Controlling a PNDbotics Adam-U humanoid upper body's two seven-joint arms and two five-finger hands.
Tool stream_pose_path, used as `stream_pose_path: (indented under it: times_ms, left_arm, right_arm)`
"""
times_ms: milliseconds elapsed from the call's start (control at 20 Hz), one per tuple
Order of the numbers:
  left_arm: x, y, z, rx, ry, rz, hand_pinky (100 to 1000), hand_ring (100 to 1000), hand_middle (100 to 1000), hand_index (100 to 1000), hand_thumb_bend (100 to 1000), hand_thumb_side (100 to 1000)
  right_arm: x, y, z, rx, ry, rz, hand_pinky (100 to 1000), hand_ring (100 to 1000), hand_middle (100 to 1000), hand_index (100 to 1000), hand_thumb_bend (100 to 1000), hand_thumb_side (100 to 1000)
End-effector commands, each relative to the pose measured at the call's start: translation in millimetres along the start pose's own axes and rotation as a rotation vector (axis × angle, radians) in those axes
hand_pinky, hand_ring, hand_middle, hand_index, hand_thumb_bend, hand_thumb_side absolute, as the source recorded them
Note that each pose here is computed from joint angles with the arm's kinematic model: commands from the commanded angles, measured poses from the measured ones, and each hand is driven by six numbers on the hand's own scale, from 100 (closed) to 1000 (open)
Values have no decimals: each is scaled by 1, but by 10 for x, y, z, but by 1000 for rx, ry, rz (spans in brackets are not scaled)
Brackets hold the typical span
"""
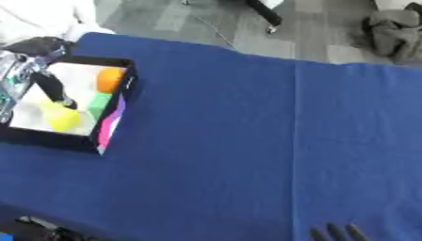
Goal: Pick up the objects with one hand, pass them to the other hand, and then place them into the box on the other side of the table.
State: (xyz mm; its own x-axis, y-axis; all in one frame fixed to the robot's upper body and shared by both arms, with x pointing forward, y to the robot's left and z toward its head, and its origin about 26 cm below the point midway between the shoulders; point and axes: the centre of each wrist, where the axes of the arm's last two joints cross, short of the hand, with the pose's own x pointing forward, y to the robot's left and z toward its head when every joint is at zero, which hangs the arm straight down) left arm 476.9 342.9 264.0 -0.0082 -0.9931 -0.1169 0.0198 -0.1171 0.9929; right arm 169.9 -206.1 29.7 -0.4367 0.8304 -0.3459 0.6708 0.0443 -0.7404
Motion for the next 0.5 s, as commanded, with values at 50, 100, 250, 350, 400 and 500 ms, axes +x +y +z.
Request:
stream_pose_path:
  times_ms: [50,100,250,350,400,500]
  left_arm:
    - [-171,176,67,42,22,-17,1000,989,817,977,619,678]
    - [-199,185,75,52,34,-11,1000,987,816,971,582,683]
    - [-188,181,68,87,54,27,1000,1000,790,917,100,681]
    - [-162,212,60,108,33,68,1000,1000,752,892,100,442]
    - [-161,251,62,120,18,87,1000,1000,744,881,100,423]
    - [-159,387,83,154,-22,123,1000,960,751,859,100,397]
  right_arm:
    - [-32,-36,-23,-215,147,148,942,903,870,834,505,269]
    - [-29,-37,-20,-214,149,147,942,903,869,834,505,269]
    - [-27,-36,-21,-215,151,147,941,905,870,835,507,282]
    - [-28,-36,-21,-216,153,152,941,906,870,835,508,283]
    - [-28,-35,-19,-217,154,157,941,907,871,835,509,283]
    - [-29,-35,-14,-218,159,167,941,907,871,835,510,283]
